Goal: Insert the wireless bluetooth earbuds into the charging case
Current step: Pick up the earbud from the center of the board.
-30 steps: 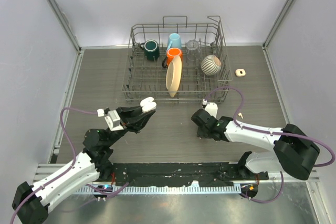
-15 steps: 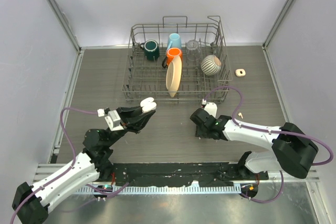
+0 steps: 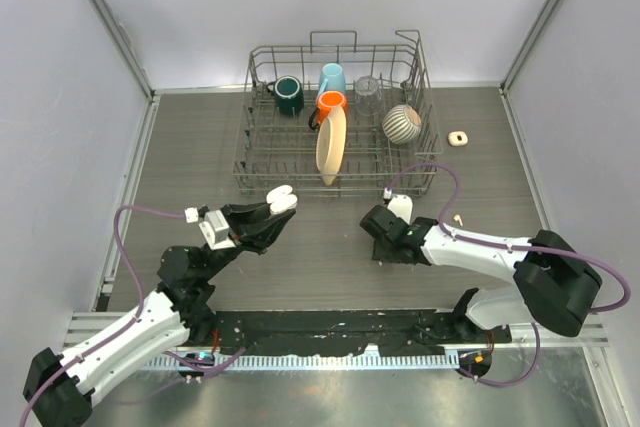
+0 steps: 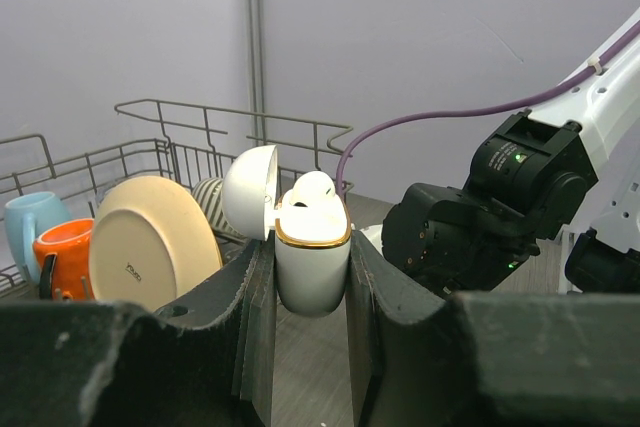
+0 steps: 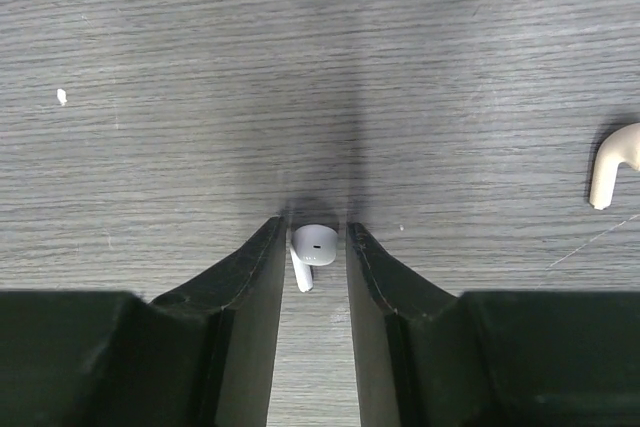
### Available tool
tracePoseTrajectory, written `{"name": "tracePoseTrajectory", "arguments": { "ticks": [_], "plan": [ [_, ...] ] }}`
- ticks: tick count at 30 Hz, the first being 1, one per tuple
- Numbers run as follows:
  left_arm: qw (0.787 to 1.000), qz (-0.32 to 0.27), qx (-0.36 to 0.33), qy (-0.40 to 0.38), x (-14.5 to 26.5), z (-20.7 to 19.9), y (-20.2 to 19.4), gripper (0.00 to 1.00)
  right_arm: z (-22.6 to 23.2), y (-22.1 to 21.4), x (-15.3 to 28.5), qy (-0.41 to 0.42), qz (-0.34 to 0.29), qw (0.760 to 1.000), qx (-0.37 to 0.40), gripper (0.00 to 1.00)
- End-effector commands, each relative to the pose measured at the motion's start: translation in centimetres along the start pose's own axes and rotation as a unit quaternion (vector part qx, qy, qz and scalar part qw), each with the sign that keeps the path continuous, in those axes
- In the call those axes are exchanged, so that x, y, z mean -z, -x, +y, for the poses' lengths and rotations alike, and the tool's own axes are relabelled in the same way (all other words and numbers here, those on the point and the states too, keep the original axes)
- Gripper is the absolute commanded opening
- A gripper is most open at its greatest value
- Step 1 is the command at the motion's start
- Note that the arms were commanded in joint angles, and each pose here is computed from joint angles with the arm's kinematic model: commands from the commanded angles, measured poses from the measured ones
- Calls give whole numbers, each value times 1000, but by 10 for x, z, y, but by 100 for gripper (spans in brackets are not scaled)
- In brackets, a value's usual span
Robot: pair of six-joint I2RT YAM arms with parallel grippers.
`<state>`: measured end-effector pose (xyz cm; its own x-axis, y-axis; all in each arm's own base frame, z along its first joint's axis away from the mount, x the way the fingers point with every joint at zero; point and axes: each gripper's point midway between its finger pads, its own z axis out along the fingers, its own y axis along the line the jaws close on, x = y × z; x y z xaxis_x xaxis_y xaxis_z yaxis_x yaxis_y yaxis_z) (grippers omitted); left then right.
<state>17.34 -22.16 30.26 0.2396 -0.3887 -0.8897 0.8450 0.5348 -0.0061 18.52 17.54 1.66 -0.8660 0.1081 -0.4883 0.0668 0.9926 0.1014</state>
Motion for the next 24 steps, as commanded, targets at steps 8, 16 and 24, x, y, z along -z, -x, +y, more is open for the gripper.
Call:
{"name": "tracePoseTrajectory", "arguments": {
  "ticks": [8, 16, 24],
  "plan": [
    [999, -29, -18, 9, -3, 4, 22, 0, 7, 1, 0, 1, 3, 1000, -10, 27],
    [999, -29, -17, 8, -5, 4, 22, 0, 13, 9, 7, 14, -13, 1000, -17, 14],
    [999, -28, -14, 18, -6, 7, 21, 0, 41, 65, 47, 72, -129, 989, -26, 7]
  ]
}}
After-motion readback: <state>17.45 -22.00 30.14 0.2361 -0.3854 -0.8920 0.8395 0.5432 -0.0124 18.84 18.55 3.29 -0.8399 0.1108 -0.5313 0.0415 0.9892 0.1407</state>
